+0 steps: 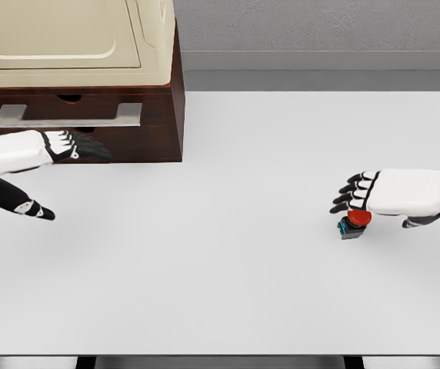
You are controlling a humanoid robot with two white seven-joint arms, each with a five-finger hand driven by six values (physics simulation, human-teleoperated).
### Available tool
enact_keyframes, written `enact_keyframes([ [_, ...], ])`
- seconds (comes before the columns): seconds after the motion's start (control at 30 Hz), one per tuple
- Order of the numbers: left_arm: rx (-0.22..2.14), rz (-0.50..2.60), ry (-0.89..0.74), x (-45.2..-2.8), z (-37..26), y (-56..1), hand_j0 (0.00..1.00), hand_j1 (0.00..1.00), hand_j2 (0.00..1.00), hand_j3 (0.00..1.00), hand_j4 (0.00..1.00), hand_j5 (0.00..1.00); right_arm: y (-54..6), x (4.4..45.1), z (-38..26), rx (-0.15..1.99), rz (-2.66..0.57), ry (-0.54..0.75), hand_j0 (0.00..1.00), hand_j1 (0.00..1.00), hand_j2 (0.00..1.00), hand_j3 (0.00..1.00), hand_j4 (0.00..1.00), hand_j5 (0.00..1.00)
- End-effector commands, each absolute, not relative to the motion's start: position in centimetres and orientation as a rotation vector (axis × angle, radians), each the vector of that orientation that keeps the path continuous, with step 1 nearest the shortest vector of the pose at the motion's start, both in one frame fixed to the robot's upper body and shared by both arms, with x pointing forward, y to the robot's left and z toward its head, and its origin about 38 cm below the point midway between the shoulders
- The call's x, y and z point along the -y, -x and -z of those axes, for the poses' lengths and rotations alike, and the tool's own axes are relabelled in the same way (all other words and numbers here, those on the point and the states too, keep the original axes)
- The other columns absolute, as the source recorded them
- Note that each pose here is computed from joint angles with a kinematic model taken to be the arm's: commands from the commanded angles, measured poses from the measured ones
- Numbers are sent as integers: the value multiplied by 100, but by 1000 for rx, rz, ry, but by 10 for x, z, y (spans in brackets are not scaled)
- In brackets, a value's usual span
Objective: Open the cabinet drawer with left arm, and place a switch into the drawer with right arm
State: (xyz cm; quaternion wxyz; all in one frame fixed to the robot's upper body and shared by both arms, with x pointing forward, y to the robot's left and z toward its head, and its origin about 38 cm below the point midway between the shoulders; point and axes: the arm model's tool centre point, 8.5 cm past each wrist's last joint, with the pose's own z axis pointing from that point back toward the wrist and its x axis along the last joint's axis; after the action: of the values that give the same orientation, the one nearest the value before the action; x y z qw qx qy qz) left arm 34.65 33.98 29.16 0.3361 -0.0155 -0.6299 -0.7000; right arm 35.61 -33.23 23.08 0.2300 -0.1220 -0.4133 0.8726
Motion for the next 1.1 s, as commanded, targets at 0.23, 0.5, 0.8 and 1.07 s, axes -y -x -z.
enact_keyframes([
  [0.23,1580,1568,96,-341,-295,-365,100,100,100,100,100,100,-356,332,-228,1122,-2412,343,100,100,100,100,100,100],
  [0.5,1530,1538,65,-345,-300,-370,100,100,100,100,100,100,-356,330,-224,1111,-2425,343,100,100,100,100,100,100],
  [0.8,1470,1467,33,-351,-301,-377,100,100,100,100,100,100,-361,317,-225,1163,-2425,340,100,100,100,100,100,100],
  [1.07,1420,1458,-24,-355,-299,-383,100,100,100,100,100,100,-360,315,-220,1150,-2439,335,100,100,100,100,100,100],
])
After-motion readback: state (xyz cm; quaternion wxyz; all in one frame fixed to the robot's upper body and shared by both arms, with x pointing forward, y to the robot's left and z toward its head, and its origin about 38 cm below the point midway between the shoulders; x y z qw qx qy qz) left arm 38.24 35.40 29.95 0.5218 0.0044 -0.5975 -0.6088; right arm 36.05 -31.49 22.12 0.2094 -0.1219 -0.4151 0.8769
